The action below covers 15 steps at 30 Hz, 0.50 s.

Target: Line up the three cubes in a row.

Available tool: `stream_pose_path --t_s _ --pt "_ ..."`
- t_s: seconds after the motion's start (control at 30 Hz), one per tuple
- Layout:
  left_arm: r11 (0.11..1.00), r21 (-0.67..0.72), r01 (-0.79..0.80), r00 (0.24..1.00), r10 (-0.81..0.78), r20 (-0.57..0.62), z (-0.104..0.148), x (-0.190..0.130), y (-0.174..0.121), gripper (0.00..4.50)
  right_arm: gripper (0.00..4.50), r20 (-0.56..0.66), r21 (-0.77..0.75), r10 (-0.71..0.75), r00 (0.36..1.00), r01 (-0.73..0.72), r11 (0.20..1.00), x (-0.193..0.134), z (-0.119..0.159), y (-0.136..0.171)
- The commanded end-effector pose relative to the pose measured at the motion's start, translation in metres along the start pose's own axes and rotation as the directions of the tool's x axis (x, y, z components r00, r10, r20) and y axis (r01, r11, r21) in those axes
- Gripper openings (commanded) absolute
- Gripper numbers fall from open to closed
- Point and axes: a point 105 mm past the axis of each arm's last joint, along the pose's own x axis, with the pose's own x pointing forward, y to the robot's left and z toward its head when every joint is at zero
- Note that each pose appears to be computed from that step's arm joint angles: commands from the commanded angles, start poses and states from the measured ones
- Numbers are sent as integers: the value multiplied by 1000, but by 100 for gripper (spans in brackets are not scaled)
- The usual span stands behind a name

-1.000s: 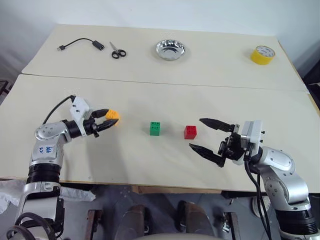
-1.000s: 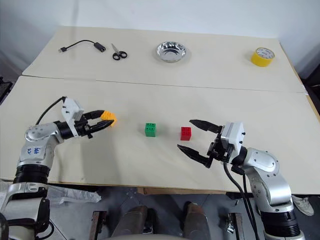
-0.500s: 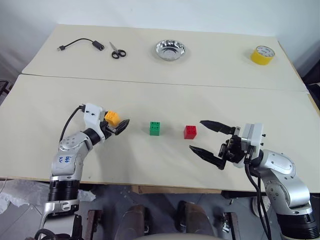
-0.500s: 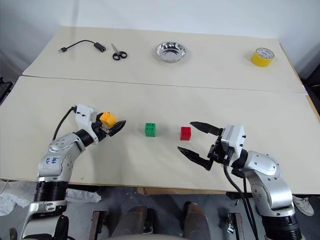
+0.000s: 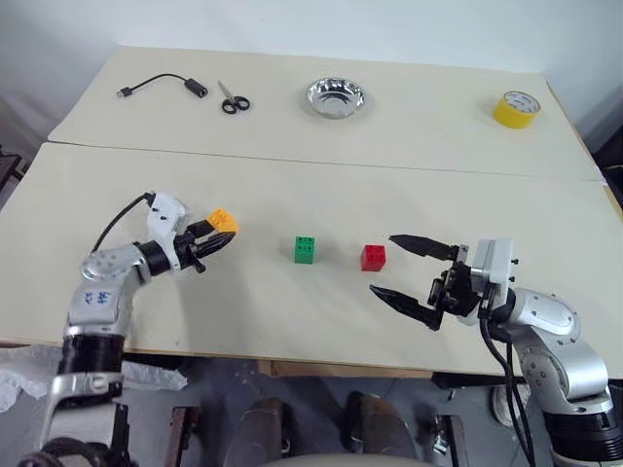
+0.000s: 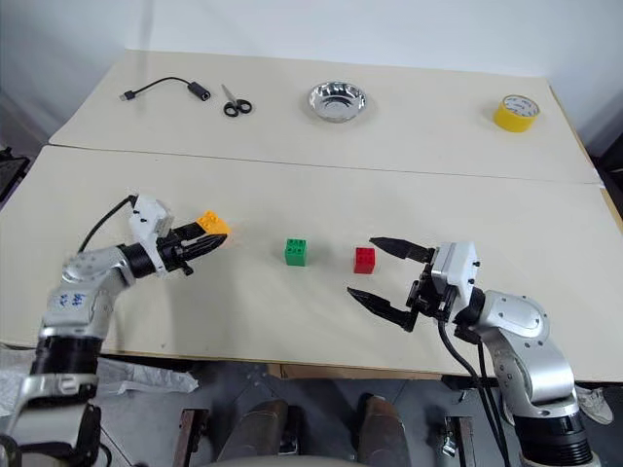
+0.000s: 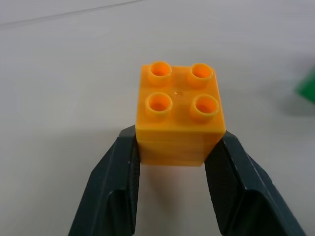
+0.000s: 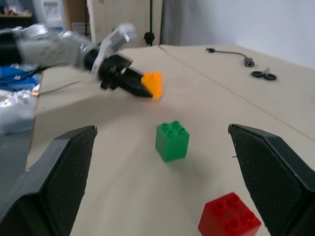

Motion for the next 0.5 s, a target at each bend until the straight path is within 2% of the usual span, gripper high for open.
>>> stream_pose_path --t_s 0.03,0.17,0.3,0.5 --pt "957 174 231 972 -237 11 14 2 -7 148 450 0 -25 -5 1000 5 1000 -9 8 -6" --pt "899 223 377 925 -353 -139 0 10 -7 148 450 -13 -32 -10 1000 9 999 -13 8 -7" --pt "858 259 444 894 -405 -190 -5 19 -10 148 450 -17 -39 -38 999 38 999 -18 9 -5" --pt "851 280 443 893 -392 -221 -10 24 -9 148 450 -52 -22 -41 998 40 999 -28 4 3"
